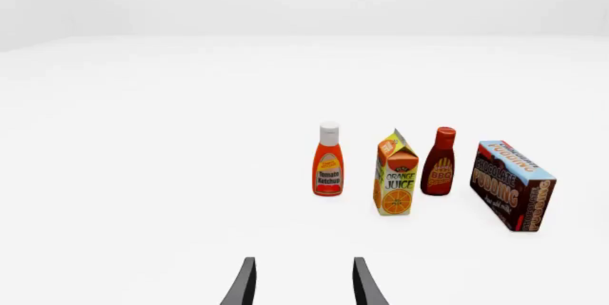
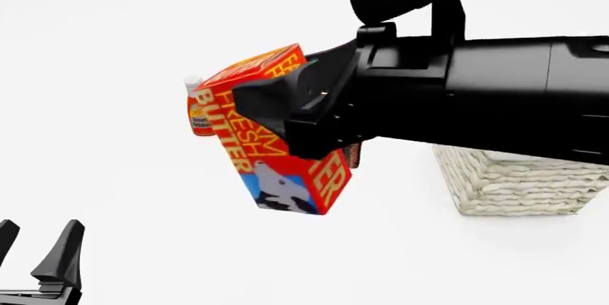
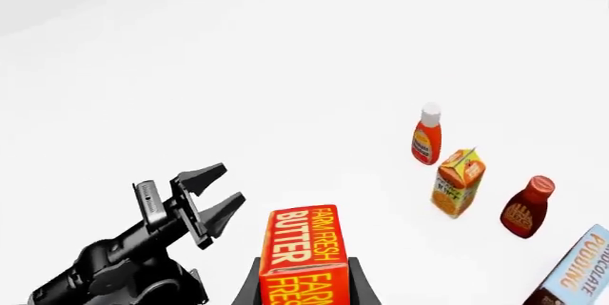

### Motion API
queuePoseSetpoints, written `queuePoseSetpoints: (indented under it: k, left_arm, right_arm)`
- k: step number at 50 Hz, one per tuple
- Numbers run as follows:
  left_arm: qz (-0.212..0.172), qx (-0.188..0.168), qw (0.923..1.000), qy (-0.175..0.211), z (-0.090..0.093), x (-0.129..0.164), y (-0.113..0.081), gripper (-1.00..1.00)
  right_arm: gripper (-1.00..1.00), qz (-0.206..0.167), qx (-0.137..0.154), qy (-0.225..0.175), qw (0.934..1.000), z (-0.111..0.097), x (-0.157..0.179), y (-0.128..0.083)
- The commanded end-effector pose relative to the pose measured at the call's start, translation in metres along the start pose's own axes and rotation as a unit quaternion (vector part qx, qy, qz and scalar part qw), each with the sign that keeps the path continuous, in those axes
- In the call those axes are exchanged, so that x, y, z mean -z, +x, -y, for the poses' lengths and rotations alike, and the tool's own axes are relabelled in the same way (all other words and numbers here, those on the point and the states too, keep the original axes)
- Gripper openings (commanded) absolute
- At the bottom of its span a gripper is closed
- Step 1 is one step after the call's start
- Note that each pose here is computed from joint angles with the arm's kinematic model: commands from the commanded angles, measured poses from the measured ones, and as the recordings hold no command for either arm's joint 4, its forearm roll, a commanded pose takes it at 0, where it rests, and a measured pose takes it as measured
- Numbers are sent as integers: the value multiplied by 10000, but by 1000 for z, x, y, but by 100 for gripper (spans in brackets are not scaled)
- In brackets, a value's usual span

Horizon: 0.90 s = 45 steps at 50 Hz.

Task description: Pick the butter and place it in the basket.

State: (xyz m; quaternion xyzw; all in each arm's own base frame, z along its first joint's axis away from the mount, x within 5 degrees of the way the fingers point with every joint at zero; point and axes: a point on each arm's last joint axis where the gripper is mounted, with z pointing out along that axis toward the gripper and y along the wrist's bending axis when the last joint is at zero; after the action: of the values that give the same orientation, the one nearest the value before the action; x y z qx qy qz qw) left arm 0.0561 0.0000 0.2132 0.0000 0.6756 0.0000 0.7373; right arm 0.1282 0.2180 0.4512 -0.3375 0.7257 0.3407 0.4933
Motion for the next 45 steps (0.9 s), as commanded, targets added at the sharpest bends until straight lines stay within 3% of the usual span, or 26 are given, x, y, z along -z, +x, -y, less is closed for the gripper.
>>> queuePoseSetpoints:
  k: [1,5,12,20,29,31,32,36,40,42,45]
  left_arm:
    - [0,0,10000,0,0,0,0,100]
    - [0,0,10000,0,0,0,0,100]
    - [0,0,10000,0,0,0,0,100]
    - [0,0,10000,0,0,0,0,100]
    - [0,0,10000,0,0,0,0,100]
    - [0,0,10000,0,0,0,0,100]
    - [0,0,10000,0,0,0,0,100]
    - [0,0,10000,0,0,0,0,100]
    - [0,0,10000,0,0,0,0,100]
    - [0,0,10000,0,0,0,0,100]
    - [0,0,10000,0,0,0,0,100]
  right_arm:
    - [-100,437,-769,97,9960,8,9,-10]
    - [-100,594,-1097,267,9918,20,5,-12]
    - [-100,696,-1277,322,9888,25,2,-11]
    - [-100,869,-1754,474,9795,38,-4,-6]
    - [-100,1239,-2420,713,9597,59,-1,-6]
    - [-100,1243,-2411,693,9600,58,0,-9]
    - [-100,1318,-2575,812,9538,65,3,-9]
    - [-100,1421,-2801,899,9451,71,9,-10]
    - [-100,1560,-2919,977,9386,75,20,-17]
    - [-100,1599,-2896,969,9387,73,25,-21]
    - [-100,1718,-3044,1145,9299,82,35,-22]
